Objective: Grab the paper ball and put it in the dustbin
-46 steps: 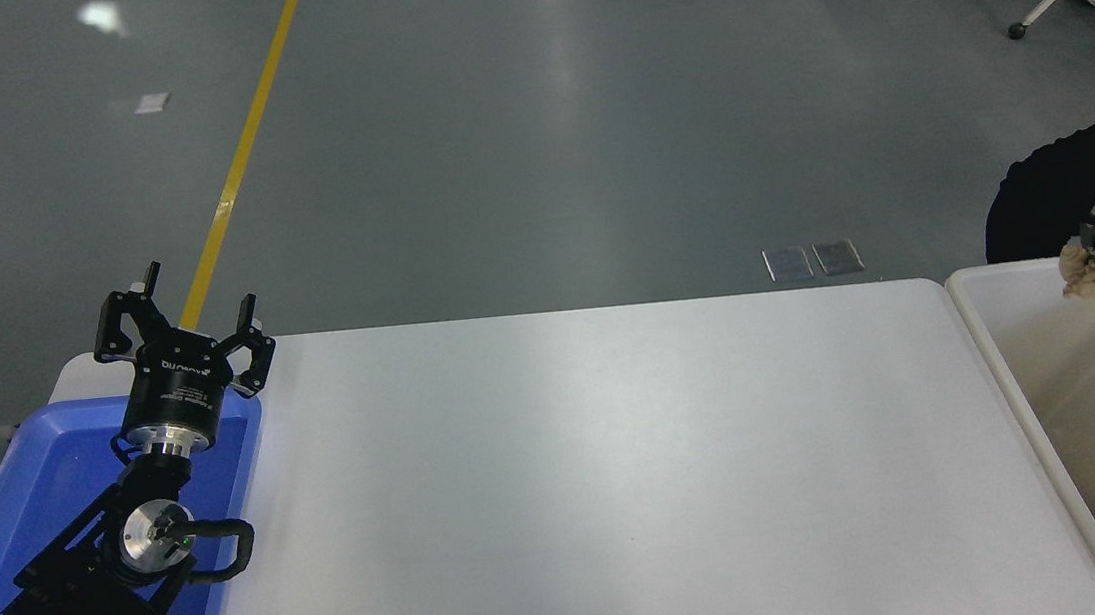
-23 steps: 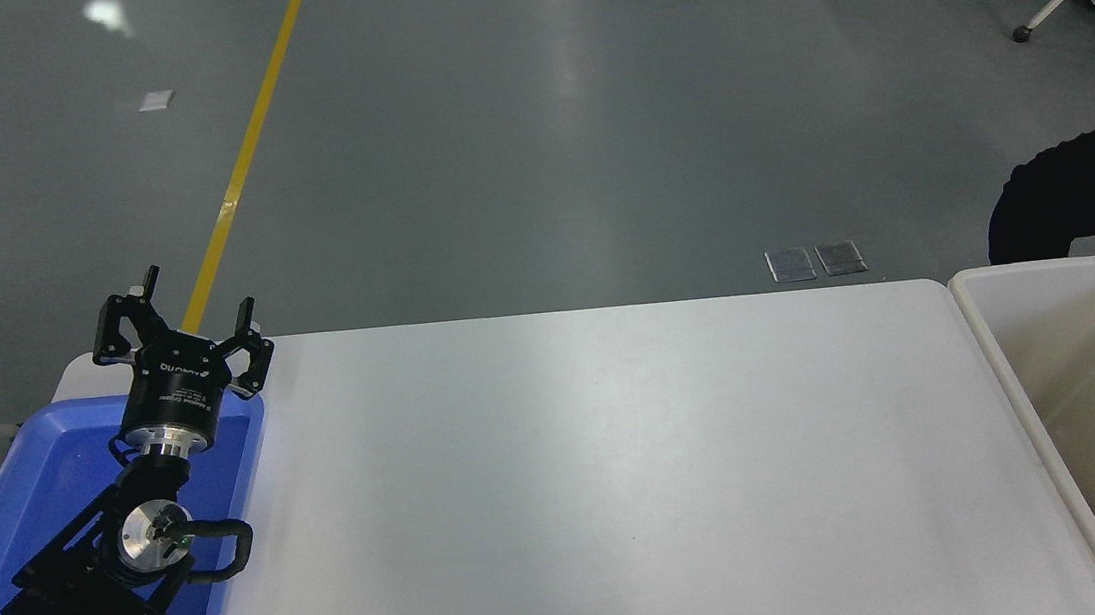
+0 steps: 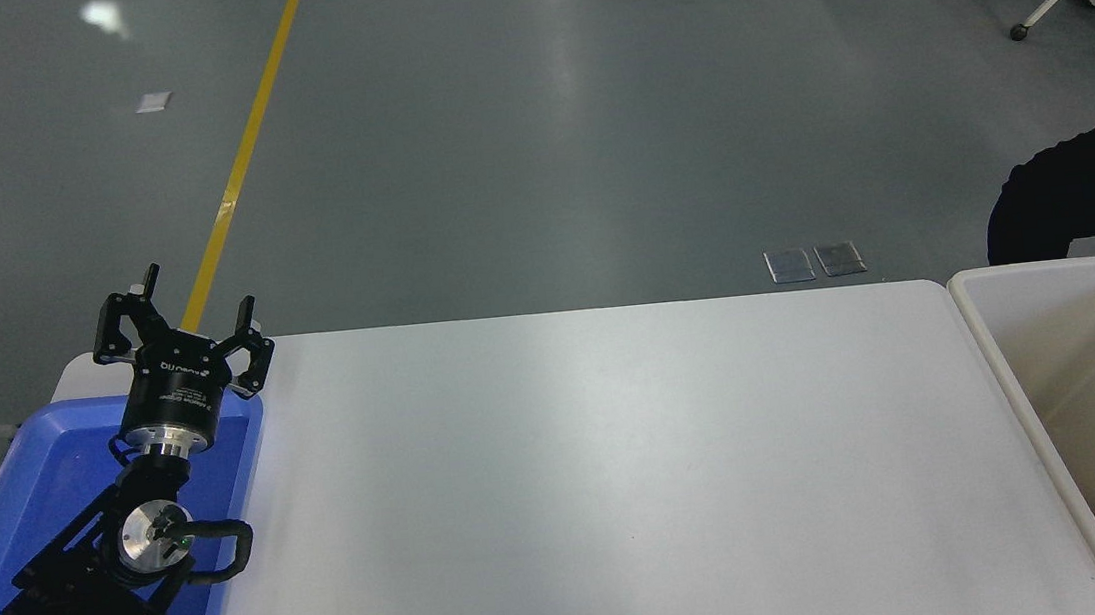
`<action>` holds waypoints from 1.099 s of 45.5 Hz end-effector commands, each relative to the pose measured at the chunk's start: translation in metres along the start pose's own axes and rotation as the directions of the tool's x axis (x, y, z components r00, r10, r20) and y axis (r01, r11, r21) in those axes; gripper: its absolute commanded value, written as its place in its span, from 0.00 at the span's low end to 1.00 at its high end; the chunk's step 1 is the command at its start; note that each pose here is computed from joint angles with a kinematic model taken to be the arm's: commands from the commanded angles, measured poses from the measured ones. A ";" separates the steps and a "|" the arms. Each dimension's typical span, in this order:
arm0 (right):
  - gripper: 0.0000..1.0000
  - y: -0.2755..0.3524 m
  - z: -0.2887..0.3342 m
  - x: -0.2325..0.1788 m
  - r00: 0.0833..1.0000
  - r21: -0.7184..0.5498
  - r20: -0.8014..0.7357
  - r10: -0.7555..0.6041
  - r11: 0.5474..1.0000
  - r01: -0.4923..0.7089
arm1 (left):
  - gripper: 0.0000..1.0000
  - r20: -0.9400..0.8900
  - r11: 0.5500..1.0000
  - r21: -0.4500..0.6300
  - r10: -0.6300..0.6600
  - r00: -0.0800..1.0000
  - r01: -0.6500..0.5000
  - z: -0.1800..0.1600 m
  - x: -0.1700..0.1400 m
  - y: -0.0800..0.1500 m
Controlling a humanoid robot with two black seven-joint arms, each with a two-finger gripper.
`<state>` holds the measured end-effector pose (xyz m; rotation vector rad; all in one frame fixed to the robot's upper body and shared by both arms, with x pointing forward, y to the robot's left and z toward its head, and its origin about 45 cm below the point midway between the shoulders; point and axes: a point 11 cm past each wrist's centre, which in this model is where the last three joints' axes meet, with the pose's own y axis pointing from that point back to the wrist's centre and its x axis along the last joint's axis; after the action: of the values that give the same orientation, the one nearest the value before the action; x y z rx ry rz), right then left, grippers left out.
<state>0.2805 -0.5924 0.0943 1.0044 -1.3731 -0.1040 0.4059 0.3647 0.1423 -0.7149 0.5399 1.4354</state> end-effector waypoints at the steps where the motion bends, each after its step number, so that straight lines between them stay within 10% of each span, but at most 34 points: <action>1: 1.00 0.000 -0.002 0.005 0.998 0.005 0.004 0.063 0.998 -0.063 | 0.98 0.000 1.000 0.000 -0.001 1.000 0.001 0.000 0.000 0.000; 22: 1.00 0.003 -0.038 -0.015 0.995 0.066 0.094 0.015 0.998 -0.021 | 0.98 0.000 1.000 0.000 0.001 1.000 -0.001 0.000 0.000 0.000; 50: 1.00 0.086 -0.271 0.022 0.999 0.461 -0.036 -0.039 0.886 0.051 | 0.98 0.000 1.000 0.002 -0.003 1.000 0.003 0.000 -0.001 0.000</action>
<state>0.4245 -0.4801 0.1628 1.2963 -1.5244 0.0708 0.4064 0.3643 0.1429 -0.7164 0.5390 1.4328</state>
